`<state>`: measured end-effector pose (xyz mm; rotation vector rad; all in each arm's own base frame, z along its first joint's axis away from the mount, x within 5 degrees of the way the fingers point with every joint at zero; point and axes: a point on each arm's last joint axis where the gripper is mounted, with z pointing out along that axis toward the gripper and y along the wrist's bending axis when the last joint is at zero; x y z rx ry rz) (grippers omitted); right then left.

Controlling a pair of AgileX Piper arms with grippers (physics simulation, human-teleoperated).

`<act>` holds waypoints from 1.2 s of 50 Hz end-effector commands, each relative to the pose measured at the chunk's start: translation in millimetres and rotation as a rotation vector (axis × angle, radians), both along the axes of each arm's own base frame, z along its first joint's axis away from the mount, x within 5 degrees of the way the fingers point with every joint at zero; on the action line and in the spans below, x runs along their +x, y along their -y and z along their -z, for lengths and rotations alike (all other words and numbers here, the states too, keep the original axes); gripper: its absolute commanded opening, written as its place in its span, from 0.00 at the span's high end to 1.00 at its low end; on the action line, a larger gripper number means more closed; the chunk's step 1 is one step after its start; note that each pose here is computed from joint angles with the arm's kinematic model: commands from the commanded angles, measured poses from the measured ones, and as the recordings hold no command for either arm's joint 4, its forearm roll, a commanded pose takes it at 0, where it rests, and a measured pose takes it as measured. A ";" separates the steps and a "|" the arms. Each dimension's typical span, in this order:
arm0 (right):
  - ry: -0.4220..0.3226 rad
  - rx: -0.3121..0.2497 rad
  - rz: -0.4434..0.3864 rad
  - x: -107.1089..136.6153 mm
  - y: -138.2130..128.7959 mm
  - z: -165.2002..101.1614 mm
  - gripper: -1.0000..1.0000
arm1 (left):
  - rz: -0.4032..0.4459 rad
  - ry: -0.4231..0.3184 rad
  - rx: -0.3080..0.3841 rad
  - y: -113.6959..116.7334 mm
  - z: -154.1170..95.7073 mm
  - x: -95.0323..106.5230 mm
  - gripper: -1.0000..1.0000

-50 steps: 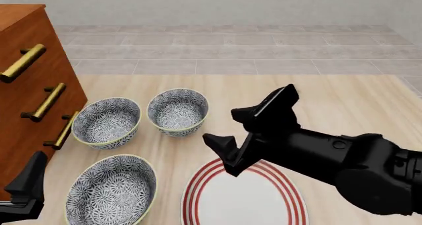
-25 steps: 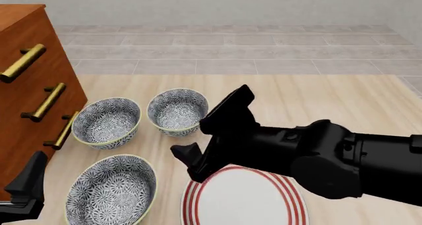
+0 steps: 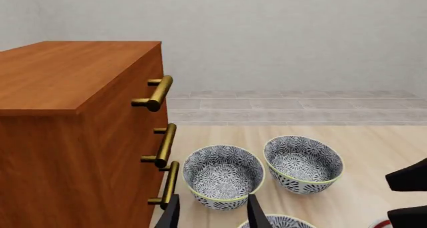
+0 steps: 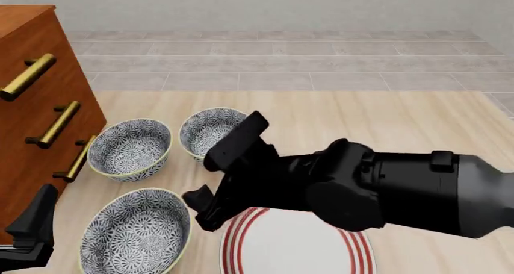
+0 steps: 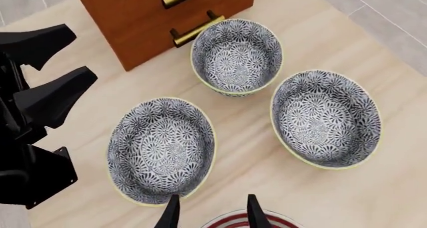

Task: Put the bowl at the front on the plate.

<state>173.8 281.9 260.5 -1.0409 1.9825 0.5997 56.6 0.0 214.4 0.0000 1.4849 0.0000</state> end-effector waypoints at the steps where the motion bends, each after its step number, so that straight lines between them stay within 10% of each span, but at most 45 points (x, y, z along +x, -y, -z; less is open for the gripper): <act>1: -0.033 -0.025 0.006 8.3 -16.6 2.9 0.00 | 0.000 0.000 0.000 0.0 0.0 0.0 0.00; 60: -0.106 -0.109 0.000 29.9 -70.9 57.8 0.00 | 0.000 0.000 0.000 0.0 0.0 0.0 0.00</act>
